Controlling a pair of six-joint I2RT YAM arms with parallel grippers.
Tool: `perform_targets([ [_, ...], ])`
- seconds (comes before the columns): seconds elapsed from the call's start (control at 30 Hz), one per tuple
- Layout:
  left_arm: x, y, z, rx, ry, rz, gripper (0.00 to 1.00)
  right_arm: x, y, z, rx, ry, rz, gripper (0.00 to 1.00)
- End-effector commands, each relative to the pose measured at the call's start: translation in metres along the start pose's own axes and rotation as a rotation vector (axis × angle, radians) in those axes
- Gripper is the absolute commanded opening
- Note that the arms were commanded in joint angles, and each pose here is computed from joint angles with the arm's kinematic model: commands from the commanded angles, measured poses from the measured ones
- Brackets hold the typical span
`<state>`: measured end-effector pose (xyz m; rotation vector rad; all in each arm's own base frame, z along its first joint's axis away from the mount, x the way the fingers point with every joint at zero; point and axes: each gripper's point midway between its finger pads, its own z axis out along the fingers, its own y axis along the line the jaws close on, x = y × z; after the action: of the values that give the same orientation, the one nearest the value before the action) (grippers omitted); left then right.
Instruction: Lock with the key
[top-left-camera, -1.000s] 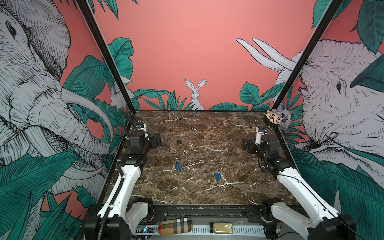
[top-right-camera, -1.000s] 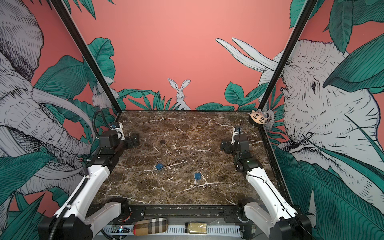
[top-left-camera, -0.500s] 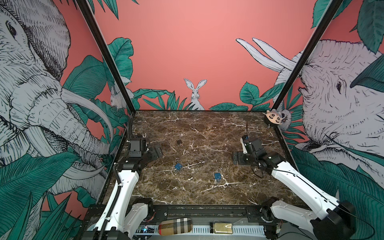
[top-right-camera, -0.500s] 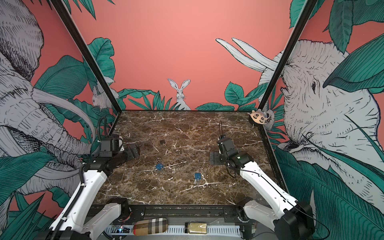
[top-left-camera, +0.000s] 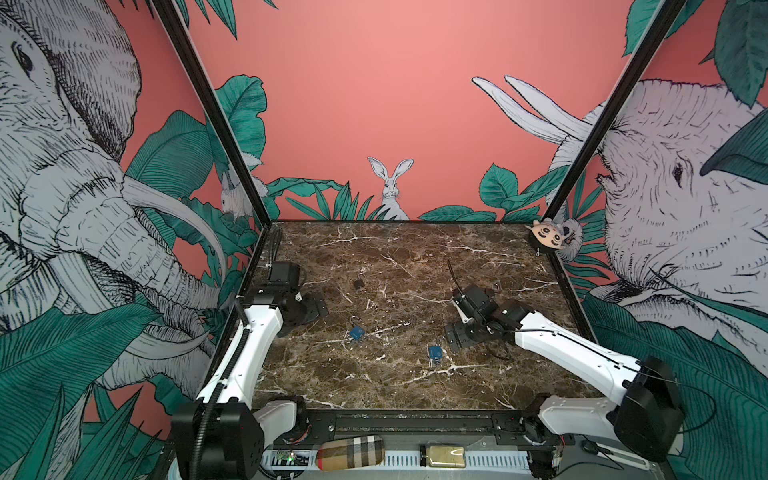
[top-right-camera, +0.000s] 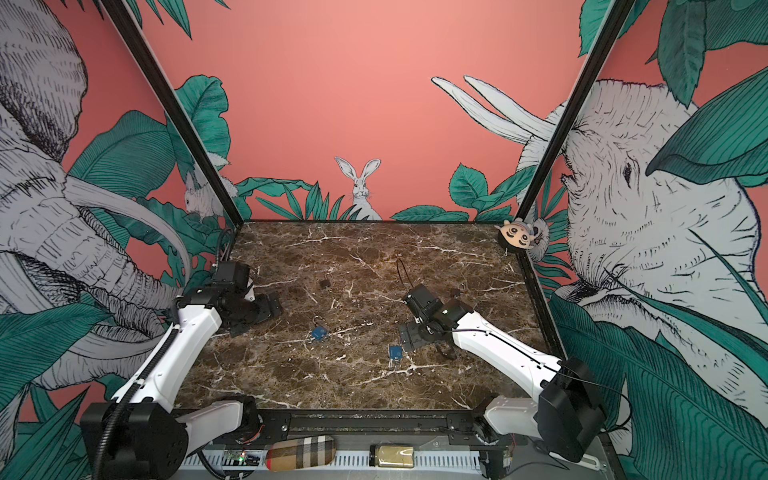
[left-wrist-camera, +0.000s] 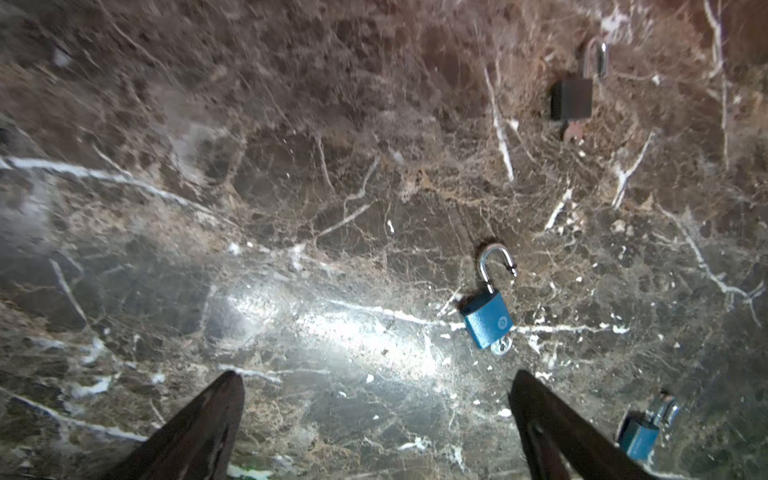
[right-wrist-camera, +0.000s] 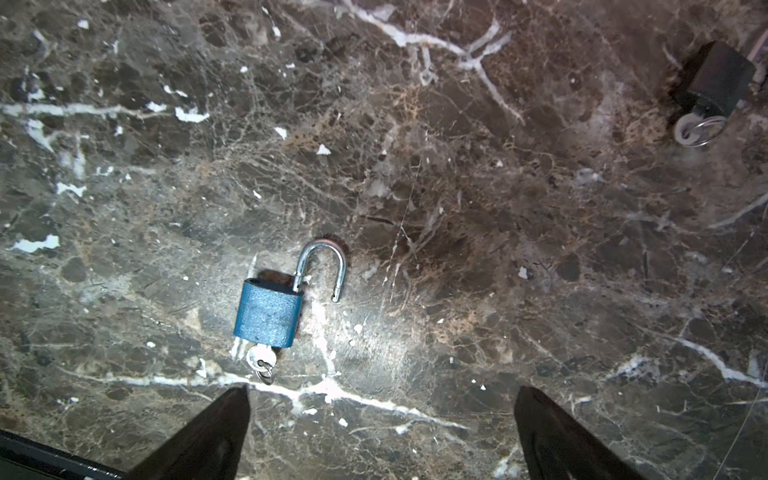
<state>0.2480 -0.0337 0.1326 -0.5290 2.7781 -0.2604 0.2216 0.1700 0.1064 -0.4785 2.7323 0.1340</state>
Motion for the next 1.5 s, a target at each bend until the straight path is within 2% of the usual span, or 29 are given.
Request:
perform_targets([
  [0.0, 0.035, -0.012, 0.001, 0.007, 0.126, -0.022, 0.99, -0.01, 0.003, -0.009, -0.006, -0.029, 0.027, 0.99],
  [0.27, 0.062, -0.038, 0.018, -0.005, 0.164, -0.074, 0.99, -0.018, 0.005, -0.017, -0.005, -0.021, 0.051, 0.99],
  [0.57, 0.065, -0.069, 0.054, -0.037, 0.187, -0.081, 0.99, -0.027, 0.011, -0.025, -0.035, -0.055, 0.053, 0.99],
  [0.77, 0.058, -0.073, 0.071, -0.068, 0.188, -0.12, 0.98, -0.029, 0.012, -0.026, -0.057, -0.089, 0.084, 0.99],
  [1.03, 0.057, -0.079, 0.098, -0.098, 0.219, -0.154, 0.9, -0.012, -0.011, -0.019, 0.078, -0.02, 0.087, 0.99],
  [1.23, 0.057, -0.079, 0.11, -0.113, 0.224, -0.181, 0.86, -0.008, -0.008, -0.02, 0.03, -0.068, 0.098, 0.99],
  [1.37, 0.058, -0.077, 0.117, -0.131, 0.228, -0.189, 0.79, -0.007, -0.006, -0.019, 0.019, -0.06, 0.084, 0.99],
  [1.47, 0.059, -0.074, 0.121, -0.147, 0.23, -0.201, 0.78, -0.006, -0.005, -0.017, 0.017, -0.054, 0.075, 0.99],
])
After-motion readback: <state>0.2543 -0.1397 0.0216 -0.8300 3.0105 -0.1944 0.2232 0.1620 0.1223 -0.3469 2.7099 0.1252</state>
